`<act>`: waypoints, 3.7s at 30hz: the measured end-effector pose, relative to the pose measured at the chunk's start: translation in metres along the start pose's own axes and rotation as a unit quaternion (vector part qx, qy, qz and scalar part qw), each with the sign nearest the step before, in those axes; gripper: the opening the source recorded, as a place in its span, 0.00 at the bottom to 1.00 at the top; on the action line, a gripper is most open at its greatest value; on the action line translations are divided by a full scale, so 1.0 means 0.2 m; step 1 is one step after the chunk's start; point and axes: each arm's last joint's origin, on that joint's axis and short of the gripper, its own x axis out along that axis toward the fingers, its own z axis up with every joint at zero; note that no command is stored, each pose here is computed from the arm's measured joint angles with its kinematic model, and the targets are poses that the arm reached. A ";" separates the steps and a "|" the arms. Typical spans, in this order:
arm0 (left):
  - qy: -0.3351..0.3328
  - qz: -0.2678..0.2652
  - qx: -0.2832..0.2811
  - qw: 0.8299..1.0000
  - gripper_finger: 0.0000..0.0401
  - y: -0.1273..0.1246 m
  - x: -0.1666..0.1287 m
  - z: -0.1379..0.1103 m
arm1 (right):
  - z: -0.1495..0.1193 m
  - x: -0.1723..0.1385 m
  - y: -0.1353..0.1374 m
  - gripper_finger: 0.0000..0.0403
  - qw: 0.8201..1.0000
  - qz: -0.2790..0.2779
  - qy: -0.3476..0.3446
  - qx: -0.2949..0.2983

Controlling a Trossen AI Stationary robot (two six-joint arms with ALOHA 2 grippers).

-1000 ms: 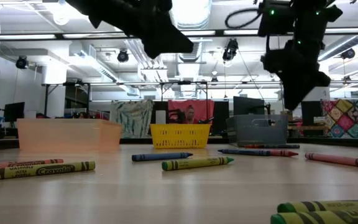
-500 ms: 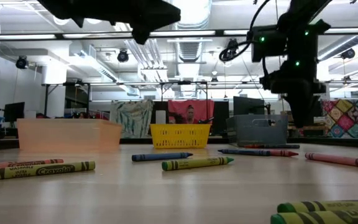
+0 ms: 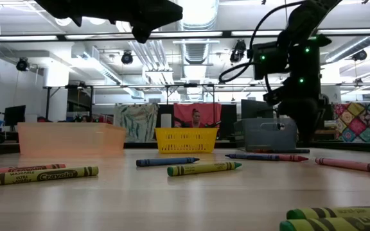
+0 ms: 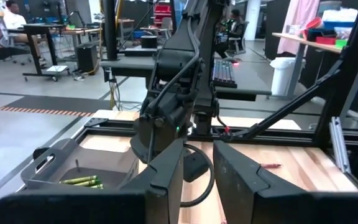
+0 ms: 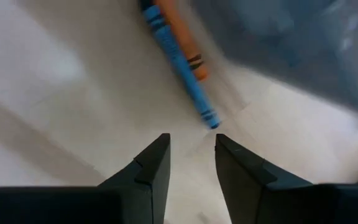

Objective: Sort crayons
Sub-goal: Put the blue crayon into the orange bin

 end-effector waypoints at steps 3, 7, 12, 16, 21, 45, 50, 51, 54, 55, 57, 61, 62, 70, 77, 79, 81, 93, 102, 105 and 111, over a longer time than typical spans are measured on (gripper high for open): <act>0.003 0.001 0.004 1.000 0.18 0.00 0.01 -0.01 | 0.01 0.01 -0.02 0.29 1.000 -0.011 -0.002 0.001; 0.004 0.001 0.006 1.000 0.18 0.00 0.01 -0.01 | 0.03 0.03 -0.02 0.29 1.000 -0.011 -0.003 -0.001; 0.003 0.001 0.006 1.000 0.18 0.00 0.01 -0.01 | 0.04 0.07 -0.01 0.29 1.000 -0.016 0.012 -0.017; 0.003 0.001 0.006 1.000 0.18 0.00 0.01 -0.01 | 0.05 0.12 0.00 0.29 0.999 -0.020 0.022 -0.024; 0.004 0.001 0.010 1.000 0.18 0.00 0.01 -0.01 | 0.06 0.15 0.02 0.29 0.998 -0.026 0.033 -0.040; 0.016 0.001 0.009 1.000 0.18 0.00 0.00 -0.05 | 0.02 0.03 0.02 0.02 0.994 0.094 0.024 -0.055; 0.009 0.001 -0.008 1.000 0.18 0.00 -0.01 -0.10 | 0.01 -0.07 0.04 0.02 0.985 0.151 -0.022 -0.076; -0.001 0.001 -0.012 1.000 0.18 0.00 -0.02 -0.11 | 0.01 -0.09 0.04 0.02 0.983 0.163 -0.037 -0.078; -0.028 -0.001 -0.027 0.999 0.18 0.00 -0.04 -0.16 | 0.04 -0.16 0.07 0.02 0.970 0.202 -0.104 -0.083; -0.033 -0.002 -0.032 0.999 0.18 0.00 -0.05 -0.18 | 0.05 -0.18 0.08 0.02 0.963 0.218 -0.131 -0.086; -0.043 -0.003 -0.041 0.998 0.18 0.00 -0.08 -0.23 | 0.08 -0.23 0.11 0.02 0.943 0.253 -0.192 -0.094; -0.068 -0.006 -0.061 0.996 0.18 0.00 -0.12 -0.29 | 0.16 -0.32 0.18 0.02 0.891 0.306 -0.313 -0.122; -0.073 -0.007 -0.064 0.995 0.19 0.00 -0.14 -0.31 | 0.18 -0.34 0.20 0.02 0.874 0.318 -0.344 -0.128; -0.071 -0.005 -0.077 0.994 0.31 0.00 -0.16 -0.35 | 0.28 -0.47 0.26 0.02 0.747 0.397 -0.503 -0.176; -0.092 0.004 -0.065 0.994 0.38 0.01 -0.14 -0.29 | 0.31 -0.49 0.28 0.02 0.713 0.410 -0.536 -0.187; -0.099 0.004 -0.059 0.993 0.39 0.01 -0.13 -0.27 | 0.31 -0.49 0.28 0.02 0.714 0.409 -0.536 -0.188; -0.104 0.005 -0.054 0.993 0.39 0.01 -0.11 -0.25 | 0.31 -0.49 0.29 0.02 0.712 0.409 -0.538 -0.190; -0.091 -0.005 -0.044 0.995 0.38 0.01 0.12 -0.23 | 0.30 -0.49 0.31 0.02 0.705 0.401 -0.544 -0.214; -0.088 -0.011 -0.042 0.995 0.32 0.01 0.15 -0.24 | 0.30 -0.49 0.31 0.02 0.705 0.400 -0.544 -0.215; -0.087 -0.011 -0.042 0.995 0.26 0.01 0.15 -0.24 | 0.30 -0.49 0.31 0.02 0.705 0.400 -0.545 -0.215; -0.085 -0.012 -0.042 0.995 0.08 0.01 0.15 -0.24 | 0.30 -0.49 0.31 0.02 0.707 0.400 -0.544 -0.213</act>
